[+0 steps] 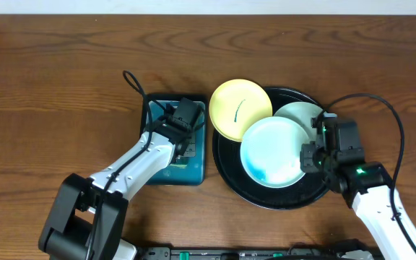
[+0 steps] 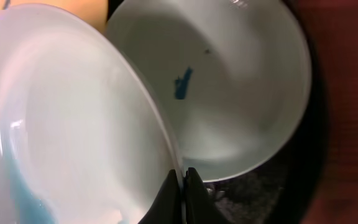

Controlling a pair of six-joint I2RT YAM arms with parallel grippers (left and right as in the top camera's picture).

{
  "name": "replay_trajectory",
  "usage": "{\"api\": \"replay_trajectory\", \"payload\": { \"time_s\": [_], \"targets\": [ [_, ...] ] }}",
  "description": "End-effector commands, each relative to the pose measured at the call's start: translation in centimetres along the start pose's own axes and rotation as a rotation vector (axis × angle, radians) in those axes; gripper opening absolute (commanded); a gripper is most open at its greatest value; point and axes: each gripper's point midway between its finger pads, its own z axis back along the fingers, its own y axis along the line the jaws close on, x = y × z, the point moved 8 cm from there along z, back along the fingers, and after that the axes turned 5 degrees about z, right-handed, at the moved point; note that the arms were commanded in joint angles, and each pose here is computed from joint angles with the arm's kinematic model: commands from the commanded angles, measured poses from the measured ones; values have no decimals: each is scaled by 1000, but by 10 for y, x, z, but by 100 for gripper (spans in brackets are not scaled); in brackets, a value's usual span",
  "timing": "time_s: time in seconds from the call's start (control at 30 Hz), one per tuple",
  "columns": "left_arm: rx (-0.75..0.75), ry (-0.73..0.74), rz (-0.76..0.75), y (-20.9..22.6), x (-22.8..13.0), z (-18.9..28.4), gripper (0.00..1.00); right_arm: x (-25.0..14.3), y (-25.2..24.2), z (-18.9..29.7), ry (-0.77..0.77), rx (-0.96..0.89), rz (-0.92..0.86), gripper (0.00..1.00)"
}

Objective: Clean dirty plates on tray and stack at the side
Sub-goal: 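Grasp the front pale green plate rim with the right gripper and lift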

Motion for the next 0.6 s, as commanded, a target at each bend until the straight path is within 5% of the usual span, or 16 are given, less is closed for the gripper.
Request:
{"api": "replay_trajectory", "payload": {
  "time_s": [0.0, 0.57],
  "targets": [
    [27, 11, -31, 4, -3, -6, 8, 15, -1, 14, -57, -140, 46, 1],
    [29, 13, -32, 5, -4, -7, 8, 19, 33, 32, -199, -415, 245, 1]
  ]
}}
